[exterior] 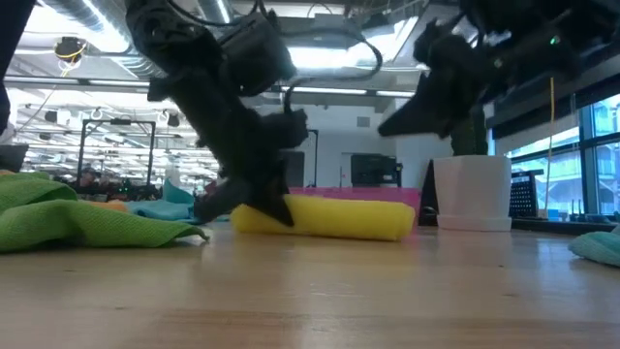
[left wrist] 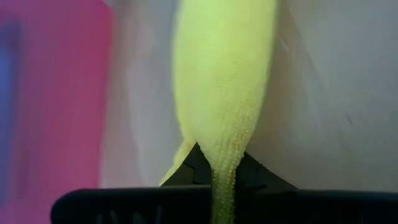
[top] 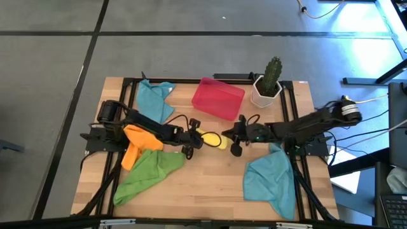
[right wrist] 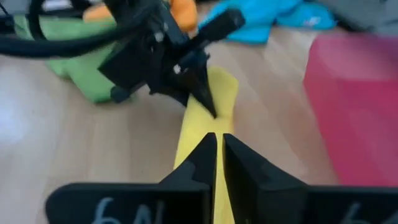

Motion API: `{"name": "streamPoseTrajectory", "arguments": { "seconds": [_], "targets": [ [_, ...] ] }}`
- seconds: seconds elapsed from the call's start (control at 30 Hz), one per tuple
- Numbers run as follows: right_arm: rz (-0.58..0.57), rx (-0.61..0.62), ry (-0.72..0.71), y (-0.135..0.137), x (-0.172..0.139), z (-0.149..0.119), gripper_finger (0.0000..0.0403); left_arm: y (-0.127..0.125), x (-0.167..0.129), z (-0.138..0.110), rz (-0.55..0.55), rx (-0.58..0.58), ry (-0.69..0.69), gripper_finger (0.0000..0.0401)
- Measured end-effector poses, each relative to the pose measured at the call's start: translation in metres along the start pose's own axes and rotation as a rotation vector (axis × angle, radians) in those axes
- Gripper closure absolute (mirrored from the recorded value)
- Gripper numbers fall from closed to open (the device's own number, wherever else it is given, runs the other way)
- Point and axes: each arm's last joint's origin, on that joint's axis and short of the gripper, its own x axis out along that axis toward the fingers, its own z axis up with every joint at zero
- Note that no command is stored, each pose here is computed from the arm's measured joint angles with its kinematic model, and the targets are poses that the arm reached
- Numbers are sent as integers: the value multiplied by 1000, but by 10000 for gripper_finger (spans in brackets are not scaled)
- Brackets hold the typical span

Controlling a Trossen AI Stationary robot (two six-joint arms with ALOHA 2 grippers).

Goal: Roll microfiber towels into tight, uniform cylinder then place into a basket
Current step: Put the rolled yellow towel into the red bin

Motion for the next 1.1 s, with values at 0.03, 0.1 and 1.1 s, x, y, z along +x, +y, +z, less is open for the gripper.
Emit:
{"name": "streamPoseTrajectory", "arguments": {
  "seconds": [0.03, 0.1, 1.1],
  "targets": [
    [-6, -10, -14, 1, -4, 3, 370, 4, -3, 2, 11, -16, -15, 399],
    [-4, -20, -40, 3, -9, 7, 369, 12, -8, 3, 28, -37, -29, 399],
    [-304, -298, -182, -3, -17, 42, 250, 160, -41, 14, 209, -201, -140, 401]
  ]
}}
